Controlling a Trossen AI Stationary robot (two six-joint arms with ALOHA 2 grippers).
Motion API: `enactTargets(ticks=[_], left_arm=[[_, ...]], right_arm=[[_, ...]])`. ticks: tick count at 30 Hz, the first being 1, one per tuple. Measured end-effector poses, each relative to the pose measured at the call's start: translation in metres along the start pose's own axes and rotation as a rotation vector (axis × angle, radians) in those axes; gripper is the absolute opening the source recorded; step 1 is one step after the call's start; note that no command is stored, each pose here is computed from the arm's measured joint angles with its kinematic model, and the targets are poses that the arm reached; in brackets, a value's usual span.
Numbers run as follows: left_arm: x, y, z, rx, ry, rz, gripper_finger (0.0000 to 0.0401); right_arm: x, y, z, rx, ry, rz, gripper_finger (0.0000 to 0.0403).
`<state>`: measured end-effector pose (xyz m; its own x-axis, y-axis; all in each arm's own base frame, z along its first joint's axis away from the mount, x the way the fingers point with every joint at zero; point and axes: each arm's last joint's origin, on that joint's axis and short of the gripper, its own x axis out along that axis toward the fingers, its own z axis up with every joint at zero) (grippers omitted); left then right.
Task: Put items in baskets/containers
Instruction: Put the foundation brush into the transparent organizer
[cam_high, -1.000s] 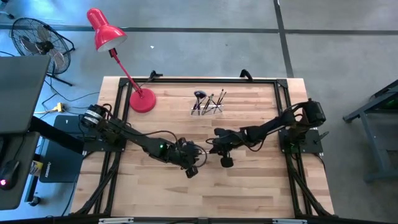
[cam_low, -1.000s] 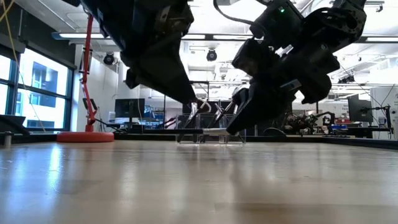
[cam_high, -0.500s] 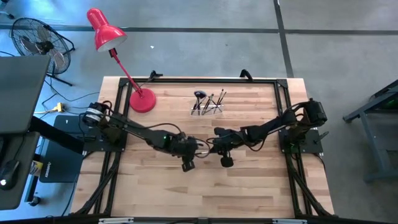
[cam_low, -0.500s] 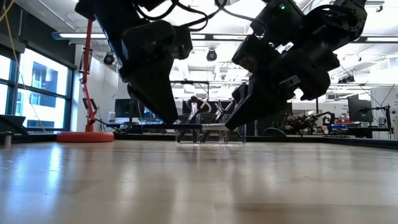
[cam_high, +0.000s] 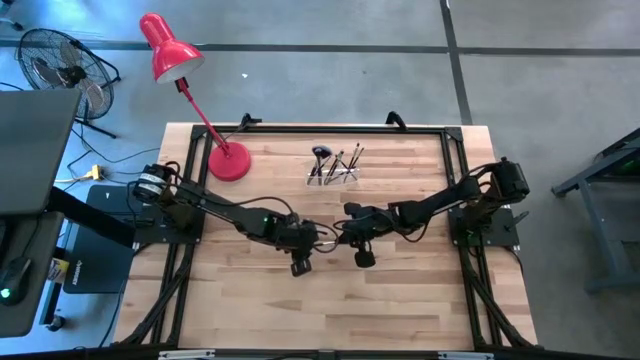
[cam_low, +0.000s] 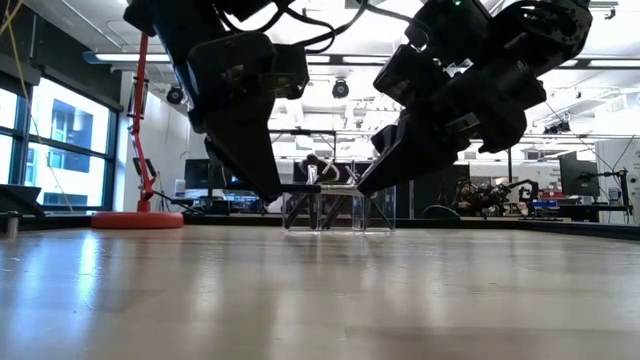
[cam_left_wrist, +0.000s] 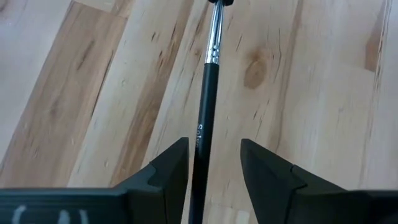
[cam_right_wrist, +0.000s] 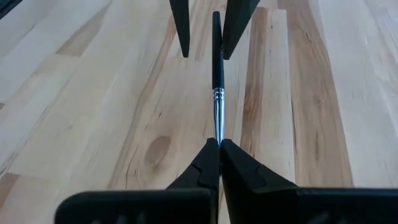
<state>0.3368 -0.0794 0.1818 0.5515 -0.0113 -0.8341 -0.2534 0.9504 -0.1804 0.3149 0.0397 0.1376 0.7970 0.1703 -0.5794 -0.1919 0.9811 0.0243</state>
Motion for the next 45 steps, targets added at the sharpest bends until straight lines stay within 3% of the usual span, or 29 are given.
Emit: enactTargets(ticks=[5,13,18,26,33,39,45], left_arm=[[0.0,0.0,0.0,0.001,0.002,0.002,0.0128],[0.0,-0.001,-0.001,-0.001,0.017,-0.027,0.0018],[0.0,-0.001,-0.001,-0.002,0.024,-0.038,0.0031],[0.0,-0.001,-0.001,-0.008,0.019,-0.031,0.0016],[0.0,0.001,-0.001,-0.059,0.0,0.035,0.0016],[0.0,0.003,-0.001,-0.05,-0.023,0.075,0.0016],[0.0,0.002,0.003,-0.068,-0.081,0.097,0.0016]], right_arm=[[0.0,0.0,0.0,-0.003,0.0,0.0,0.0],[0.0,0.0,0.0,-0.003,0.0,0.005,0.0],[0.0,0.0,0.0,-0.003,-0.001,0.006,0.0],[0.0,0.001,0.0,0.0,-0.004,0.022,0.0012],[-0.01,0.0,0.008,-0.002,-0.023,-0.02,0.008],[-0.031,-0.002,0.019,0.0,-0.029,-0.121,0.0141],[-0.055,-0.004,0.02,0.165,0.036,-0.245,0.0164]])
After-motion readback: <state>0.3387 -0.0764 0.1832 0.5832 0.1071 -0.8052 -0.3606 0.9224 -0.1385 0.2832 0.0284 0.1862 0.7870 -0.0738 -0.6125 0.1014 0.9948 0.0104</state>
